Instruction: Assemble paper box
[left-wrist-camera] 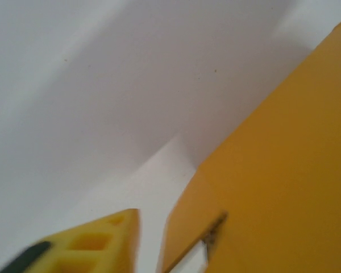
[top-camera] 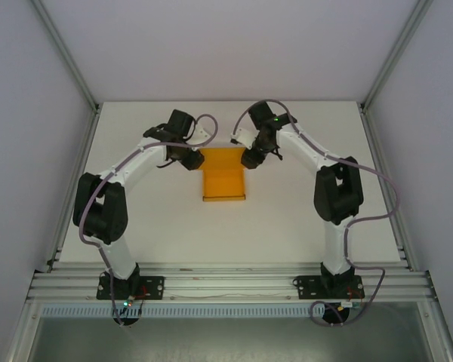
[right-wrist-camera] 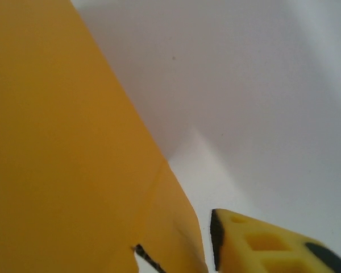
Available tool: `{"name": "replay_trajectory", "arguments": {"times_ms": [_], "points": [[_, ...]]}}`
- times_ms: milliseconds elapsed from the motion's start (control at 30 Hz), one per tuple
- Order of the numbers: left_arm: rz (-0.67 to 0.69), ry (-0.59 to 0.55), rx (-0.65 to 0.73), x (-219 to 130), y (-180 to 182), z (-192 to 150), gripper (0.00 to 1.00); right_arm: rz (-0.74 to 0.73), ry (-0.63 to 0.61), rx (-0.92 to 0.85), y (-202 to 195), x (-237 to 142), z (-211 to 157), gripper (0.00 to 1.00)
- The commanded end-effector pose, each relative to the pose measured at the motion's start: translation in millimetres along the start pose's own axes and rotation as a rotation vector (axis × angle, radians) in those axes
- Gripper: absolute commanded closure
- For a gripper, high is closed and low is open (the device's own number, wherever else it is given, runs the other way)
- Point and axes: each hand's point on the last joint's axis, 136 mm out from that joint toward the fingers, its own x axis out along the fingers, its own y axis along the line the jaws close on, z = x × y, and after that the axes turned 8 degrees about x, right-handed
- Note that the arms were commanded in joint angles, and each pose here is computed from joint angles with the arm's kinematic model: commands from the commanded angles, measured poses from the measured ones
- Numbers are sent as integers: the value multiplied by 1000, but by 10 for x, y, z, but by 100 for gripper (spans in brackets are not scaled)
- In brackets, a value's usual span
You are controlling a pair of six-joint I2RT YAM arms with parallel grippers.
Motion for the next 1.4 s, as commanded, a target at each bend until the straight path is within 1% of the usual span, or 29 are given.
{"name": "replay_trajectory", "arguments": {"times_ms": [0,33,67,200,300,367,433,533,667,733,867,933,1000,1100,1200,1367], "points": [[8,6,12,-59,42,42,86,-3,10,-19,18,-136,-3,74],[18,6,6,-66,60,44,95,-12,7,-17,13,-149,-1,79],[24,3,-3,-72,65,48,99,-19,0,-6,2,-157,8,81],[47,-54,-55,-163,71,181,100,-52,-57,116,-44,-244,138,92],[90,-127,-133,-296,114,334,100,-145,-109,231,-171,-361,269,98],[132,-162,-229,-368,188,400,100,-199,-145,321,-222,-436,347,98],[122,-189,-318,-395,186,445,100,-205,-175,411,-203,-485,403,98],[103,-213,-426,-329,133,478,100,-211,-219,522,-177,-495,473,98],[120,-199,-502,-166,51,466,100,-163,-272,641,-93,-418,572,96],[158,-196,-538,-114,32,464,100,-152,-306,705,-76,-393,630,96],[166,-253,-637,-90,1,546,100,-130,-373,815,-71,-336,729,96],[160,-288,-683,-88,-7,573,100,-108,-389,854,-44,-289,762,97],[189,-311,-709,-88,7,570,100,-115,-412,891,-52,-249,780,97],[252,-314,-754,-38,68,498,100,-103,-429,908,-3,-139,803,99],[313,-310,-816,47,150,396,100,-126,-427,941,-8,-27,766,100],[241,-317,-795,218,-27,429,100,-203,-451,932,-76,116,687,100]]}}
